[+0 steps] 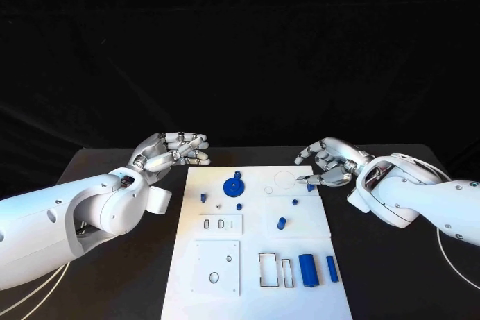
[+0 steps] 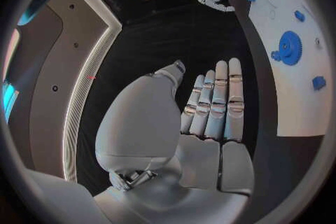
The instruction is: Assemble the parts on the task board
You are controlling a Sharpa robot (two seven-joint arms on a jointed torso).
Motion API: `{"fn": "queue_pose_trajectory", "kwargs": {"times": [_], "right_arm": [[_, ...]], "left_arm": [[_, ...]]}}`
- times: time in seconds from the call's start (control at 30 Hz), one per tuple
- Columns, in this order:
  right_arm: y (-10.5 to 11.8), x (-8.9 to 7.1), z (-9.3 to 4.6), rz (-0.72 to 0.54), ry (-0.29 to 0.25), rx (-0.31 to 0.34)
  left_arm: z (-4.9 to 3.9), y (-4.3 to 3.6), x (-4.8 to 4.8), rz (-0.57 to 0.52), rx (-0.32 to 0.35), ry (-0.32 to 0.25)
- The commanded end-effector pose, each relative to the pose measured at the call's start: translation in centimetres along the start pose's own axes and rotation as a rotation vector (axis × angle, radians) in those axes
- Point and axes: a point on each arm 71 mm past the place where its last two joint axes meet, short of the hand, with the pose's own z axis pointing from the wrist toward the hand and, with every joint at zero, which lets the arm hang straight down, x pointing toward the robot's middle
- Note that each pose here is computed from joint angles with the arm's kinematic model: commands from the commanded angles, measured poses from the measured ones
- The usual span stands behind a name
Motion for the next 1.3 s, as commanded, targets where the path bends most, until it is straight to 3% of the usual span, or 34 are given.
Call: {"fn": "queue_pose_trajectory", "kwargs": {"times": [0.03,0.5,0.9,1.3], "right_arm": [[-0.9,0.1,-0.5,0.048,0.050,-0.039],[-5.4,0.9,-1.1,0.007,0.049,0.069],[-6.4,2.4,-0.7,0.011,0.057,0.110],[-6.2,3.1,-0.3,0.014,0.059,0.108]], "left_arm": [[0.11,-0.03,0.27,-0.010,0.008,0.017],[0.21,0.29,0.36,-0.013,0.003,0.022],[0.16,0.38,0.24,-0.012,-0.001,0.018],[0.09,0.38,0.16,-0.011,-0.004,0.016]]}}
